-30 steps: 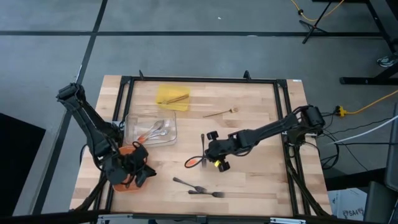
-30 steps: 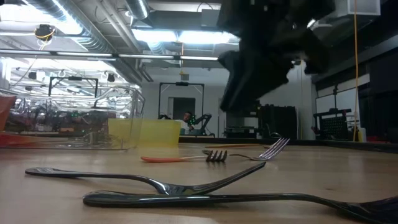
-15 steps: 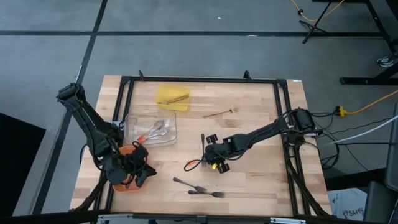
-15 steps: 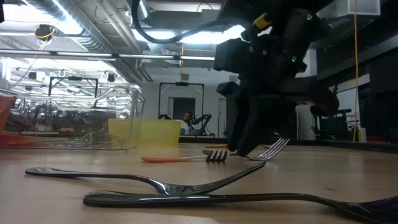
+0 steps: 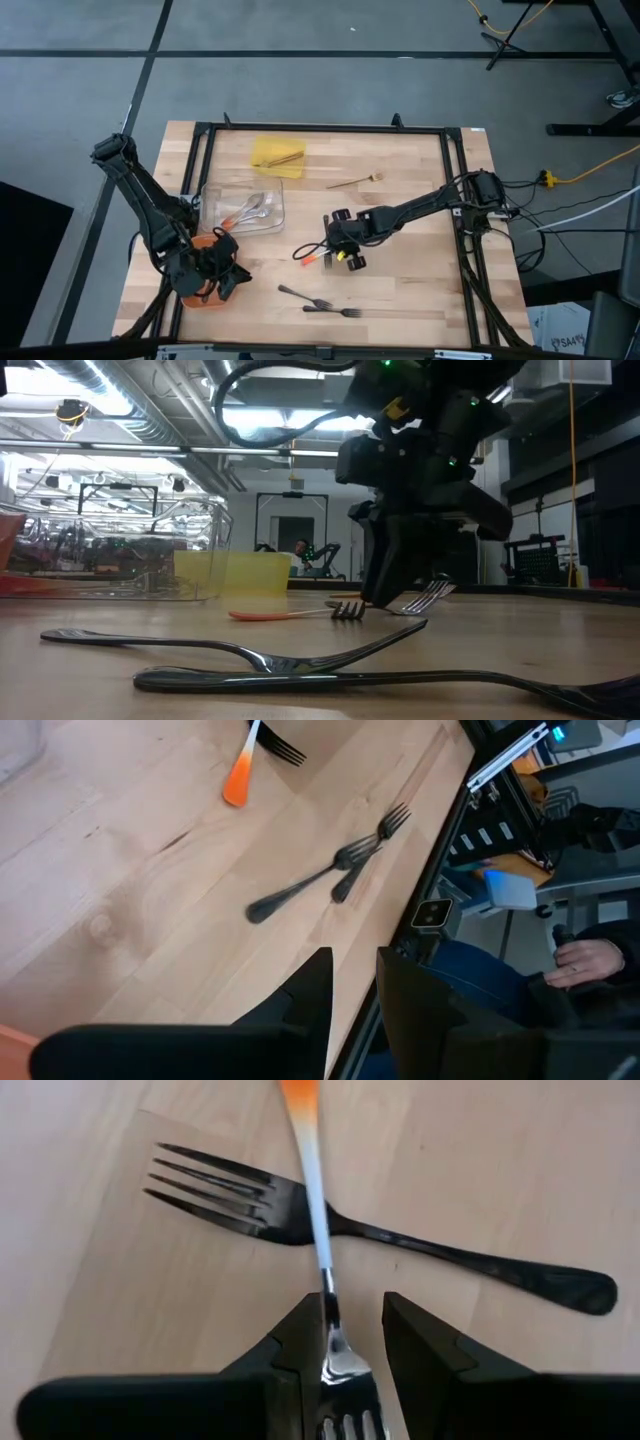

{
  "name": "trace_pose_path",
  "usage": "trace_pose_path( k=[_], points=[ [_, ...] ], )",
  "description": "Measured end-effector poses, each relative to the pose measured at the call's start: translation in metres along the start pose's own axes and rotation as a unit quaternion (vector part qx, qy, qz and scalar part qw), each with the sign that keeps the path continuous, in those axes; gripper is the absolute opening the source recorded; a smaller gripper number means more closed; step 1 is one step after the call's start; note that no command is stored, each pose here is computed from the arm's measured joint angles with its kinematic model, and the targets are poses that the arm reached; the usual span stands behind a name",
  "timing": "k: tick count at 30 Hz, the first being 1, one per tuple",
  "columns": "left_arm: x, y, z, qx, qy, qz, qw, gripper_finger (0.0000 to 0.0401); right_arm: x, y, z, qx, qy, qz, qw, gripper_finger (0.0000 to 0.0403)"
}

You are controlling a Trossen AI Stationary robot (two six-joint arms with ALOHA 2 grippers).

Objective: Sort silverware by color (type)
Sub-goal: Put the orange fork into the transparent bin

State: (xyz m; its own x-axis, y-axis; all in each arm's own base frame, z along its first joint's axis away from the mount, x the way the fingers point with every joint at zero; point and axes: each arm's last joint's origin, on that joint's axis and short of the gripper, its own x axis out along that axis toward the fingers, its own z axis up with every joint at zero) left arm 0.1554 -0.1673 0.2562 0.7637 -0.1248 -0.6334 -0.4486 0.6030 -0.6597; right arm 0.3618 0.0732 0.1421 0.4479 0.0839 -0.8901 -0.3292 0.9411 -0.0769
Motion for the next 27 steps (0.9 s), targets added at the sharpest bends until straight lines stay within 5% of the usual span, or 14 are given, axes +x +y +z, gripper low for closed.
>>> trace_pose_path(
  k=[15,27],
  points=[
    [0.0,0.0,0.0,0.001,0.0,0.002,1.0,0.0075,0.012,0.001,-0.003,-0.003,0.012,0.007,1.0,0.0094],
    [0.0,0.001,0.001,0.002,-0.026,0.004,1.0,0.0075,0.014,0.002,-0.004,-0.004,0.015,0.009,1.0,0.0005]
  ],
)
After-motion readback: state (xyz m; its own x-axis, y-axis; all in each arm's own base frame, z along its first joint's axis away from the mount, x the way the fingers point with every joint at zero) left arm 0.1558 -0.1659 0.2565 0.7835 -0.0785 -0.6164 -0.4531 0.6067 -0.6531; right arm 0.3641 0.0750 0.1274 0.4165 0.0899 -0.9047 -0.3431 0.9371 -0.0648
